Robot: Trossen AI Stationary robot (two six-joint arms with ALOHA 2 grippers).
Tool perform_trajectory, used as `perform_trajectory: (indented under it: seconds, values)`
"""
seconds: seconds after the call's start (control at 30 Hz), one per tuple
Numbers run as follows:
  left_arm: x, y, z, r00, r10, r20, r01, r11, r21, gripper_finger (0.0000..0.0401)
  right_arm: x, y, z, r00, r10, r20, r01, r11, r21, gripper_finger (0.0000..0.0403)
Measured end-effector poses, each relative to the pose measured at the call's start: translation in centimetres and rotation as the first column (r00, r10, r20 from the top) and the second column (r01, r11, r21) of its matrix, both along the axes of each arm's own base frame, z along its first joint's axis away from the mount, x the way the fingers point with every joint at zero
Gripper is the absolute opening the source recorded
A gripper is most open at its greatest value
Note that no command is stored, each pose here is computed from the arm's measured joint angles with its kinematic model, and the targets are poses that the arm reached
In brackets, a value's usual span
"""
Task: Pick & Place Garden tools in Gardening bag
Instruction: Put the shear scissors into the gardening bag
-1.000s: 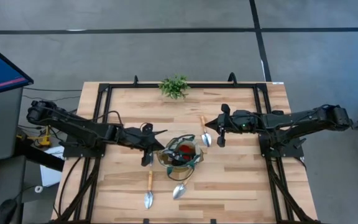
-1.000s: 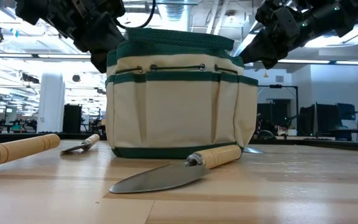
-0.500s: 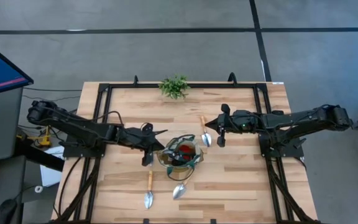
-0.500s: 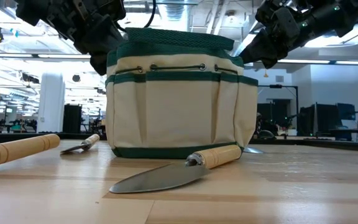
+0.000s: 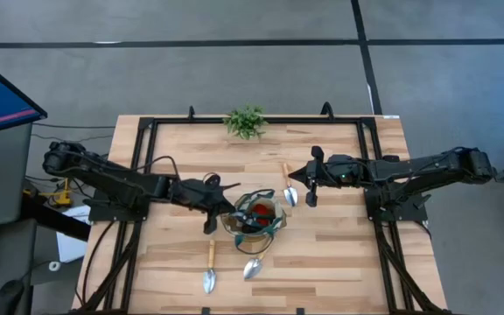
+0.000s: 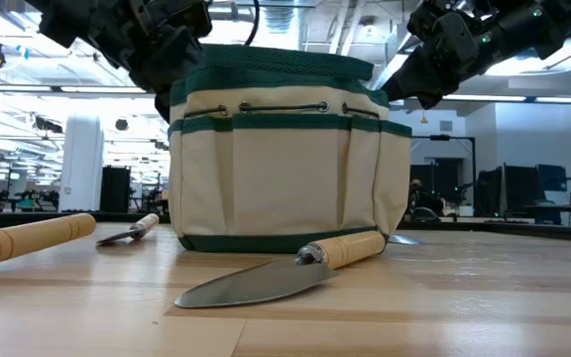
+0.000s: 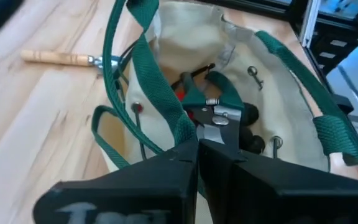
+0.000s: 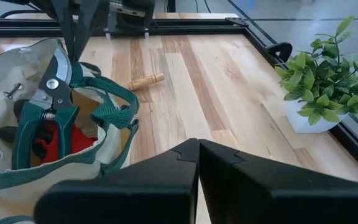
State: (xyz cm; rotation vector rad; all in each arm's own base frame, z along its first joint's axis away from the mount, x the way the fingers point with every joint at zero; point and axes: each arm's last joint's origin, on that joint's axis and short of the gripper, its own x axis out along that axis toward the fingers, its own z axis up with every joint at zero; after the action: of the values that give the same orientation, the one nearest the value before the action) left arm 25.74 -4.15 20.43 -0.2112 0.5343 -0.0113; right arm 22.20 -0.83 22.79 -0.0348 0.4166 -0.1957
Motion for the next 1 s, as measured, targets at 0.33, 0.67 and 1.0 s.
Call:
perform_trajectory:
  seconds: [0.33,0.67,1.0]
  values:
    - [-0.1,-0.3,0.1,0.997,-0.079,-0.010,0.077,0.991,-0.113,0.0003,0.0,0.0,0.0,1.000,0.000,-0.001,0.000,1.000,-0.001,0.0001]
    - [0.0,-0.6,0.3,0.988,-0.153,0.012,0.153,0.975,-0.162,0.0003,0.0,0.0,0.0,1.000,0.000,-0.001,0.000,1.000,-0.001,0.0001]
    - [0.2,-1.0,1.0,0.965,-0.246,0.089,0.260,0.943,-0.207,0.0003,0.0,0.0,0.0,1.000,0.001,-0.004,-0.001,1.000,0.000,0.0001]
